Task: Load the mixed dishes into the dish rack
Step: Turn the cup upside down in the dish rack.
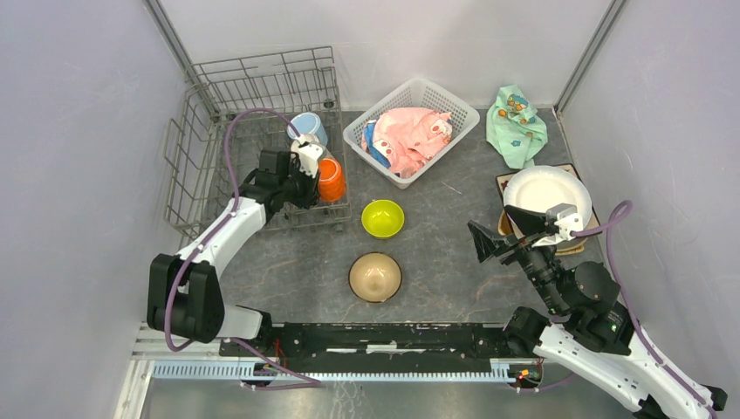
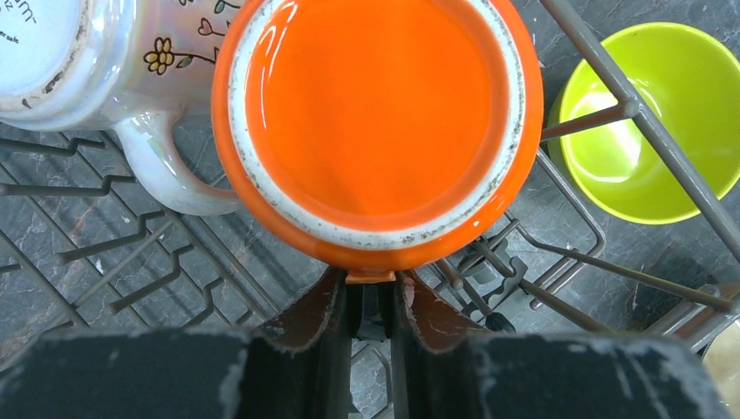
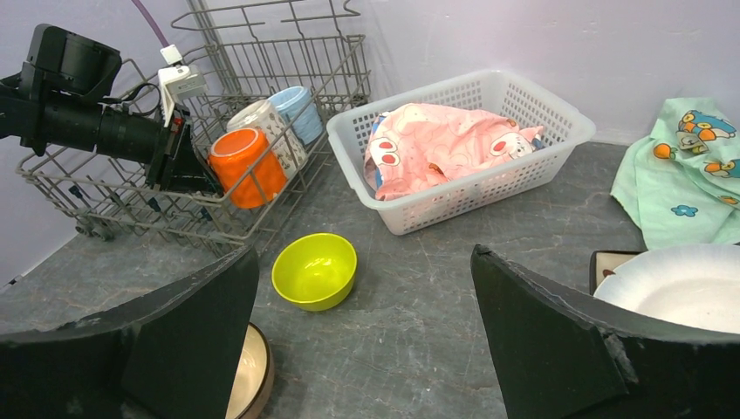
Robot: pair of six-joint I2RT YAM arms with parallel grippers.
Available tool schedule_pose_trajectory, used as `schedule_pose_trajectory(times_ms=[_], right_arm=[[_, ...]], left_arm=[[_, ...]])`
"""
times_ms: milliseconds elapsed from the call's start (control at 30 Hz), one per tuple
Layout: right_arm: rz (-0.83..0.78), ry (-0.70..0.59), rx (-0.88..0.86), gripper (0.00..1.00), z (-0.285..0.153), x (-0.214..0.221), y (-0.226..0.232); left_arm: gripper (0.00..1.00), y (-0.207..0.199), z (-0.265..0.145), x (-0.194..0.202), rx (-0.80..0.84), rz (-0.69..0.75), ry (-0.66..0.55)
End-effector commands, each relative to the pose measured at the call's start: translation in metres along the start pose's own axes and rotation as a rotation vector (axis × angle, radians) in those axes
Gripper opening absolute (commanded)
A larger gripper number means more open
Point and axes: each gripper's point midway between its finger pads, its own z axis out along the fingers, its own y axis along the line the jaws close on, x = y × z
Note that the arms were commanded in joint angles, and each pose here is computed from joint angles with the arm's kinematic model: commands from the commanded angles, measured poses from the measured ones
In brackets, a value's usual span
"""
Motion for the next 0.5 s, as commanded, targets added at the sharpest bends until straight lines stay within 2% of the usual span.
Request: schedule_pose_trajectory(times_ms=[0,100,200,233,467], right_arm=[[0.036,-0.049,-0.032,0.98,0.0012,-0.0143,0.0074],[0.019,-0.04,-0.037,0.98,0.0022,-0.015,0.0086],[0.014,-0.038,-0.036,0.98,0.0017,-0.0182,0.0083],[0.019,-0.042,-0.036,0.98,0.0013,-0.0194,0.0082],[0.028,-0.044,-0.038,0.98,-0.0001,-0.0163,0.0078]], left_arm=[[0.05,0.0028,-0.0043,0.0391,-0.05,-0.043,0.127],[0.05,0.0053,-0.0039,0.0411,-0.066,-0.045,0.128],[0.19,0.0069,0.0,0.043,-0.069,-0.054,0.147],[0.21,0.0062,0.0009,0.0439,-0.064,-0.057,0.154],[0.22,0.0028,0.0001,0.0421,-0.047,-0.071,0.159]])
